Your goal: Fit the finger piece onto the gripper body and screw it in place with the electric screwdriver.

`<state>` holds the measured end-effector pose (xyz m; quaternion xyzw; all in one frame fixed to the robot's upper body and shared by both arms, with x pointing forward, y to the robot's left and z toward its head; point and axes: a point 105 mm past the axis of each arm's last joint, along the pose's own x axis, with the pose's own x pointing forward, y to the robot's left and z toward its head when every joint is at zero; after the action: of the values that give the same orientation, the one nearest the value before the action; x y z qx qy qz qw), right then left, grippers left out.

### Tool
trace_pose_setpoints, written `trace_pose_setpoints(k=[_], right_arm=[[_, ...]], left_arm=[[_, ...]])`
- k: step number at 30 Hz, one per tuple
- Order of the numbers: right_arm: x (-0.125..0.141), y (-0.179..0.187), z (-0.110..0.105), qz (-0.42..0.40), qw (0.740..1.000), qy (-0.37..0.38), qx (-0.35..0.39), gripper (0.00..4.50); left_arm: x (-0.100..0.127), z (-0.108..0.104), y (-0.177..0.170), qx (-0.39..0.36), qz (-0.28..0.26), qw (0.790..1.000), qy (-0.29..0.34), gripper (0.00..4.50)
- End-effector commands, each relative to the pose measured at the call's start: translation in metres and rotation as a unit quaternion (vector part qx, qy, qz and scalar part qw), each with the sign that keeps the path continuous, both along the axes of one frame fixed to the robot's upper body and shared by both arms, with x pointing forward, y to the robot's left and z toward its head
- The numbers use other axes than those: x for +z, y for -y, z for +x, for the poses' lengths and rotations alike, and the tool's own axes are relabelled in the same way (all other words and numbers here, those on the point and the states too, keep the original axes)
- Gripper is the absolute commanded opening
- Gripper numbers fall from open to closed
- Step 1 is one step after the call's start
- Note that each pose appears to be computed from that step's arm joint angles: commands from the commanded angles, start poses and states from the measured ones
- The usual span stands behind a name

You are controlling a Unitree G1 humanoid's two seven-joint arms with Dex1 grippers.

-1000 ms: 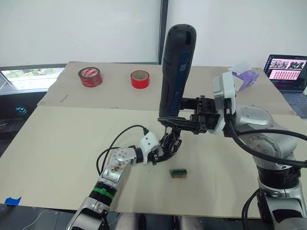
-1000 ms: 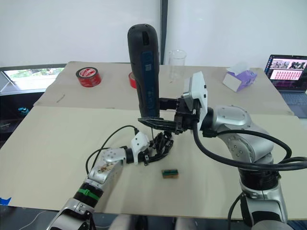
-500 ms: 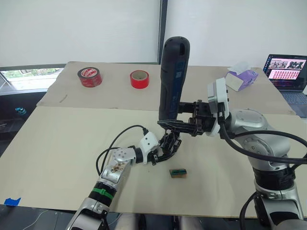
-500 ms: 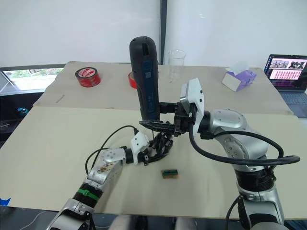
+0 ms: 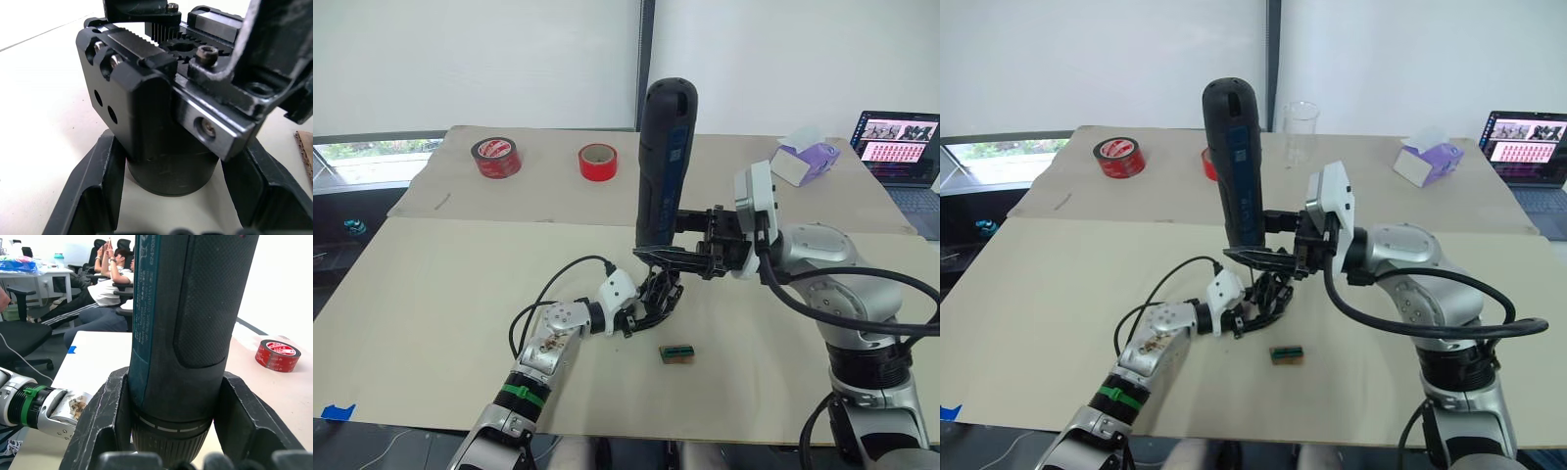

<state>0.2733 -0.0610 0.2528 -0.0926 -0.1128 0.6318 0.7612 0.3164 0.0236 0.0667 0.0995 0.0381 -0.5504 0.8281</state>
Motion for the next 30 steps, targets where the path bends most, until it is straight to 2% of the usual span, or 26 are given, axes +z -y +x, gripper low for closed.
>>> trace_pose_setpoints(k=[1,30], right_arm=[[0.0143,-0.0006,-0.0067,0.02,0.999,0.043,0.009,1.93],[0.0118,-0.0036,-0.0097,0.009,0.999,0.036,0.023,1.93]], left_arm=[[-0.0258,-0.0097,-0.0018,-0.001,0.018,0.999,-0.051,2.35],[-0.0271,-0.0109,-0.0035,0.0,0.019,0.998,-0.053,2.35]])
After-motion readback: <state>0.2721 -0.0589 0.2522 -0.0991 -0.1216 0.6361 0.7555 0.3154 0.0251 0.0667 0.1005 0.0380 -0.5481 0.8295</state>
